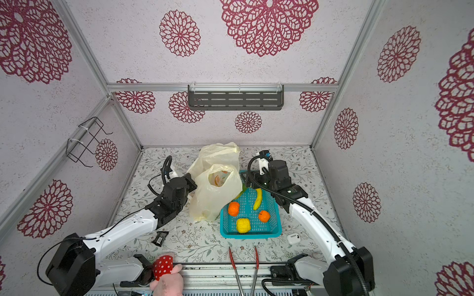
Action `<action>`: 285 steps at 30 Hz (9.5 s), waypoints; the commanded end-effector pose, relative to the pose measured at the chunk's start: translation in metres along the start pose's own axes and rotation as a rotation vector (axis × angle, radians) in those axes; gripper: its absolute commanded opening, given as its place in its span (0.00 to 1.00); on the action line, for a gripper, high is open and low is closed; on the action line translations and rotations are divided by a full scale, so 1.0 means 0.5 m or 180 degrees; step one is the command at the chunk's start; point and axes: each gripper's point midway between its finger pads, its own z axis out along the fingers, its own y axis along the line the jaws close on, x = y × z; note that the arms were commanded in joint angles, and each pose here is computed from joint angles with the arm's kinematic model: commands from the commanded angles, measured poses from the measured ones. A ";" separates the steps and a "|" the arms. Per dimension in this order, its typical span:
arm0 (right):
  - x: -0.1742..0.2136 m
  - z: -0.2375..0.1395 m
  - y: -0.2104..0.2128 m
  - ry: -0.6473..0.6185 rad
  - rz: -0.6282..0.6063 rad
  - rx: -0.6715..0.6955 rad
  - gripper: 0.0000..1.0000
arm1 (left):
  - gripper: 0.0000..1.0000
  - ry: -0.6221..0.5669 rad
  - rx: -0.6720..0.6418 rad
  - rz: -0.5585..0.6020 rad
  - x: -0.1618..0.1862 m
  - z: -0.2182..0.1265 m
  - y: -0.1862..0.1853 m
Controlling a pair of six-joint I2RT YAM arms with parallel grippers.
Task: Place the fruits into the plastic bag
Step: 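Withdraw the right gripper from the bag back over the basket, then grasp the yellow banana in the basket with the right gripper, then carry the yellow banana into the bag and open the right gripper, then withdraw the right gripper from the bag back over the basket, then grasp the orange textured fruit in the basket with the right gripper, then carry the orange fruit into the bag opening and open the right gripper, then withdraw the right gripper from the bag back over the basket, then grasp the small orange fruit in the basket with the right gripper, then carry the small orange fruit into the bag and open the right gripper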
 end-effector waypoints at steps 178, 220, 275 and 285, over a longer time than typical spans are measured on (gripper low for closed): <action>0.314 0.167 0.030 0.2009 -0.0710 -0.0081 0.37 | 0.00 -0.0145 0.0054 0.0138 -0.032 -0.016 -0.009; 0.077 0.151 0.304 0.0957 -0.0816 -0.1478 0.76 | 0.00 -0.0139 0.0188 0.0084 -0.033 -0.028 -0.017; 0.412 0.028 -0.153 0.2574 0.0141 0.1355 0.37 | 0.00 -0.0043 0.0239 0.0282 -0.022 -0.044 0.000; -0.018 0.076 0.015 0.0578 0.0012 0.0569 0.36 | 0.00 -0.0014 0.0223 0.0214 -0.028 -0.046 -0.006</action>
